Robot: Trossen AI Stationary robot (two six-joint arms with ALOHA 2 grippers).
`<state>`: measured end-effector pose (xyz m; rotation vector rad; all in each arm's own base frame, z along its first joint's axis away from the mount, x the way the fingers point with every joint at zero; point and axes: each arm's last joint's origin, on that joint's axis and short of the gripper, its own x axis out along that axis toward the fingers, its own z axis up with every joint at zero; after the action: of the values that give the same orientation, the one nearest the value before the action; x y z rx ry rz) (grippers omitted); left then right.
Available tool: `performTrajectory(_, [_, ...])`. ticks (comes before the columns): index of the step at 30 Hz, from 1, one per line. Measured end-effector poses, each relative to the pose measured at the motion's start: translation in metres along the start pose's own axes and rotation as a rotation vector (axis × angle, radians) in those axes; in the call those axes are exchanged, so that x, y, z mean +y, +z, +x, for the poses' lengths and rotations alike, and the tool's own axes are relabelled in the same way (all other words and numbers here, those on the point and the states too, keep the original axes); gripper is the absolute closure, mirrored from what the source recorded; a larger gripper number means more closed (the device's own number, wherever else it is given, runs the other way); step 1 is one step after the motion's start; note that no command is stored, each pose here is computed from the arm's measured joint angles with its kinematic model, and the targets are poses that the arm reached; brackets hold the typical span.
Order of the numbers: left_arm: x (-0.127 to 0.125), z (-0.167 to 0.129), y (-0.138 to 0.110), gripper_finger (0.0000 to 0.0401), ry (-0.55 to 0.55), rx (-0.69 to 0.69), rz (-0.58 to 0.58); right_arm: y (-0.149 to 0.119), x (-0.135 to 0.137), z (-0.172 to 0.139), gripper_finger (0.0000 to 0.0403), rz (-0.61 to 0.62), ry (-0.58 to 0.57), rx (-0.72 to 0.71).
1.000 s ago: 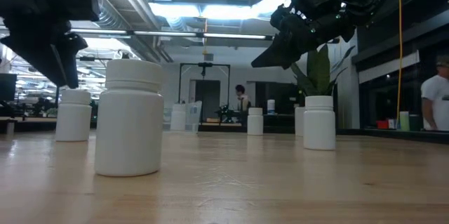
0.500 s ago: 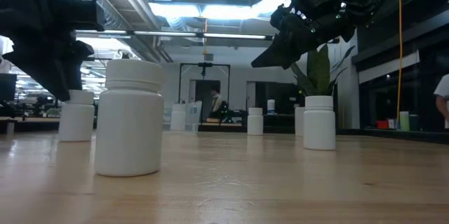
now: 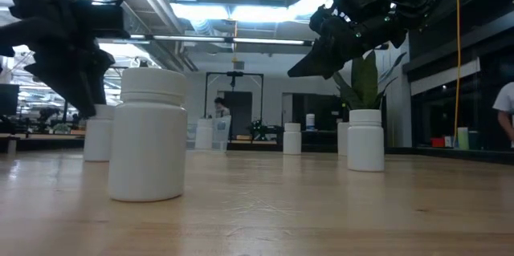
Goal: Pick and place pill bottles into a basket
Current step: Put the white pill bottle into the transparent container
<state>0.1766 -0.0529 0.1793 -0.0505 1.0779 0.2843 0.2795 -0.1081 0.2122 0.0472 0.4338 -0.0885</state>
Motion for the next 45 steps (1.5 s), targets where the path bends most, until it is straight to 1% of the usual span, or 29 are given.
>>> performTrajectory(14, [0.0030,0.0011,0.0015,0.0220,0.009,0.002,-0.039,0.0000,0.0000,0.0000,0.0395,-0.002,0.000,0.000])
performTrajectory(22, [0.0027,0.0011,0.0021,0.0182,0.006,-0.005,-0.045,0.0000,-0.0001,0.0000,0.0395,-0.002,0.000,0.000])
performTrajectory(25, [0.0026,0.0011,0.0023,0.0175,0.006,-0.007,-0.046,-0.0001,-0.0001,0.0000,0.0395,-0.002,0.000,0.000])
performTrajectory(29, [0.0016,0.0010,0.0060,0.0177,0.011,-0.053,-0.060,-0.0001,0.0000,0.0000,0.0395,-0.002,0.000,0.000])
performTrajectory(31, [0.0007,0.0009,0.0082,0.0176,0.007,-0.076,-0.041,-0.0001,-0.0001,0.0000,0.0395,-0.002,0.000,0.000])
performTrajectory(34, [0.0003,0.0009,0.0077,0.0175,-0.007,-0.065,0.000,-0.0002,0.0000,0.0000,0.0395,-0.002,0.000,0.001])
performTrajectory(37, [-0.0003,0.0009,0.0074,0.0177,-0.029,-0.055,0.001,-0.0002,-0.0001,0.0000,0.0395,-0.002,0.000,0.001])
performTrajectory(45, [-0.0004,0.0011,0.0073,0.0177,-0.029,-0.053,-0.004,-0.0001,0.0000,0.0000,0.0395,-0.002,0.000,0.000])
